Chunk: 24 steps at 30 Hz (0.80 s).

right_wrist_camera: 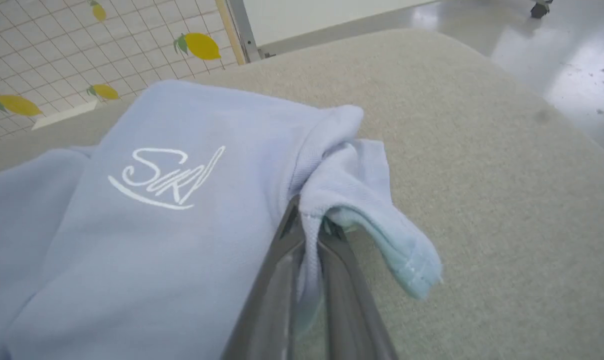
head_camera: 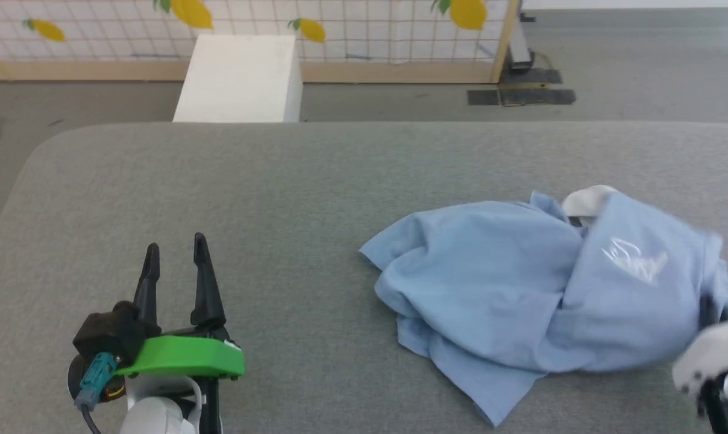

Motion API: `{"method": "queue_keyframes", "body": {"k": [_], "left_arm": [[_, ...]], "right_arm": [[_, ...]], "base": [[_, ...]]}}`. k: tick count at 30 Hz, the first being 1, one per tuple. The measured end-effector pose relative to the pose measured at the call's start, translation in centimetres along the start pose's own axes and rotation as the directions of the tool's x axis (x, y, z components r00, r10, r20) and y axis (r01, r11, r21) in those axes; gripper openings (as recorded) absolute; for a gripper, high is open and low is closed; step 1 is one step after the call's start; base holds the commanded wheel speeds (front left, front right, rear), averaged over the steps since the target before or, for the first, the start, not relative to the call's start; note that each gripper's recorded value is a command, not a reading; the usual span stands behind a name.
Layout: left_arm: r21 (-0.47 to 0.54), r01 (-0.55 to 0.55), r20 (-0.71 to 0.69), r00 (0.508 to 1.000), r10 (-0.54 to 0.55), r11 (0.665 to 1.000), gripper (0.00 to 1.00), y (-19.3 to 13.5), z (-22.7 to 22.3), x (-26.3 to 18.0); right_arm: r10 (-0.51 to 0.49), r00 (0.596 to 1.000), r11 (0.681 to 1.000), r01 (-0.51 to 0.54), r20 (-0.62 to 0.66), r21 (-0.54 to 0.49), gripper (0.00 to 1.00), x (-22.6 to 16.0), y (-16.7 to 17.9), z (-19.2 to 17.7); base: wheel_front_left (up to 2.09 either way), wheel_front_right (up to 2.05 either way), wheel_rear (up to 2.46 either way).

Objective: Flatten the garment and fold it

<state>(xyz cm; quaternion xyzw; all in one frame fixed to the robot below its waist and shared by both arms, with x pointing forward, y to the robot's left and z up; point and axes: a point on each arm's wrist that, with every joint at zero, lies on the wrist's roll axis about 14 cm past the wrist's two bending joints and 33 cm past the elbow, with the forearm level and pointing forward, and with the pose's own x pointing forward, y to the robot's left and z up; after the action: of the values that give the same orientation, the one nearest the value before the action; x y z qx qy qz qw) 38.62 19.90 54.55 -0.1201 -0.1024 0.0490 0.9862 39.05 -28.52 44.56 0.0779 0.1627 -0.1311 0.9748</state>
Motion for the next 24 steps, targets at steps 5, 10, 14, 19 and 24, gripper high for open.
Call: {"method": "queue_keyframes", "body": {"k": [5, 10, 14, 19, 24], "left_arm": [[-0.009, 0.036, -0.010, 0.999, -0.036, 0.999, 1.00, -1.1, -0.3, -0.3], [-0.009, 0.081, -0.026, 0.996, -0.081, 0.997, 1.00, -2.5, -0.8, -0.5], [-0.014, 0.147, -0.058, 0.987, -0.147, 0.989, 1.00, -4.5, -2.0, -0.3], [-0.026, 0.359, -0.083, 0.929, -0.360, 0.933, 1.00, -11.6, -3.6, 2.3], [0.000, 0.544, -0.206, 0.821, -0.533, 0.839, 1.00, -18.2, -6.3, 5.1]], "right_arm": [[-0.012, 0.975, 0.999, 0.022, -0.222, 0.040, 1.00, -3.2, -1.6, -5.5], [0.021, 0.982, 1.000, -0.017, -0.190, 0.022, 1.00, -4.9, -1.0, -4.2], [0.055, 0.998, 0.998, -0.054, 0.015, -0.017, 1.00, -5.3, 0.1, 0.8], [0.137, 0.978, 0.990, -0.128, 0.158, -0.064, 1.00, -5.2, 3.1, 3.2], [0.193, 0.966, 0.981, -0.185, 0.173, -0.059, 1.00, -4.8, 5.1, 2.1]], "base": [[0.00, 0.00, 0.00], [0.00, 0.00, 0.00], [0.00, 0.00, 0.00], [0.00, 0.00, 0.00], [0.00, 0.00, 0.00]]}}
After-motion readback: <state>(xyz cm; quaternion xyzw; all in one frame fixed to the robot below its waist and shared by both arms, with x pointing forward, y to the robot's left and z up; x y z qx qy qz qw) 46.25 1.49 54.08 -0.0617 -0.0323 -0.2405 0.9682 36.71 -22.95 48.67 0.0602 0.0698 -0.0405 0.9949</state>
